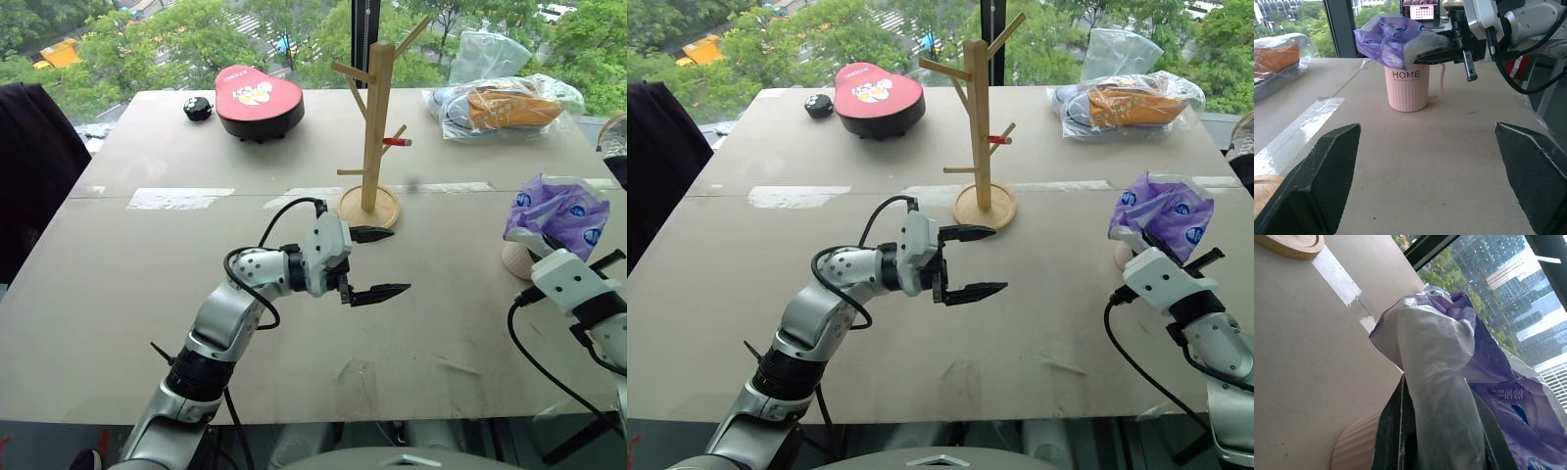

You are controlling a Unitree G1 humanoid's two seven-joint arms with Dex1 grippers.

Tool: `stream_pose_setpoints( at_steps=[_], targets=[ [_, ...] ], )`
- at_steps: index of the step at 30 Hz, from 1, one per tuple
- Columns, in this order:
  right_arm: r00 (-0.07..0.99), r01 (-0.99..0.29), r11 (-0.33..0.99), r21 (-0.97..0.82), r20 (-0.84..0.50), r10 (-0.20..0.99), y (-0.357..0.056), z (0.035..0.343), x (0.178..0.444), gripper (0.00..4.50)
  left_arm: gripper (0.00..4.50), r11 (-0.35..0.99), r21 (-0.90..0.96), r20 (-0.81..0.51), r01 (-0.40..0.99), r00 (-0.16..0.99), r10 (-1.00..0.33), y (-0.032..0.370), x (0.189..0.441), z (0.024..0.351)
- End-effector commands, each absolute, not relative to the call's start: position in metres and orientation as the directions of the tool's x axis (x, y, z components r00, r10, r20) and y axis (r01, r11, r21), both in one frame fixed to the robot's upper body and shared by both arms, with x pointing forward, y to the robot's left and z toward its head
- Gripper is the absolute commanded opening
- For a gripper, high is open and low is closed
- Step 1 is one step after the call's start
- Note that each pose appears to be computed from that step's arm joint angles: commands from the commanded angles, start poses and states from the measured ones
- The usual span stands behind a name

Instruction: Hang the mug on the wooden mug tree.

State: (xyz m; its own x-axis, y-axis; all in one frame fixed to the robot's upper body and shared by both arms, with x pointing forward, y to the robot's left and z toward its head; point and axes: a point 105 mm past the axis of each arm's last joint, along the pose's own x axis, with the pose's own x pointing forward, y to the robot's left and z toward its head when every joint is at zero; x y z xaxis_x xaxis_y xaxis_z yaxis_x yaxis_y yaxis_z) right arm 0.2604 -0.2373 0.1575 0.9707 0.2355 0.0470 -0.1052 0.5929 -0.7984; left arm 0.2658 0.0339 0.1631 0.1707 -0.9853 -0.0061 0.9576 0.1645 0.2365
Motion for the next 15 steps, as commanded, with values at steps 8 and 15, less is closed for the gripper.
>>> stream_pose_setpoints(
  at_steps=[8,15],
  targets=[
    [0.957,0.291,0.636,-0.714,0.213,-0.199,-0.323,0.189,0.214,0.06,4.50,0.017,0.244,-0.037,0.970,0.027,-0.999,0.021,0.248,0.170],
    [0.931,0.257,0.691,-0.676,-0.019,-0.364,-0.357,0.141,0.193,0.84,4.50,-0.016,0.260,-0.044,0.965,-0.005,-0.999,0.012,0.247,0.173]
  ],
)
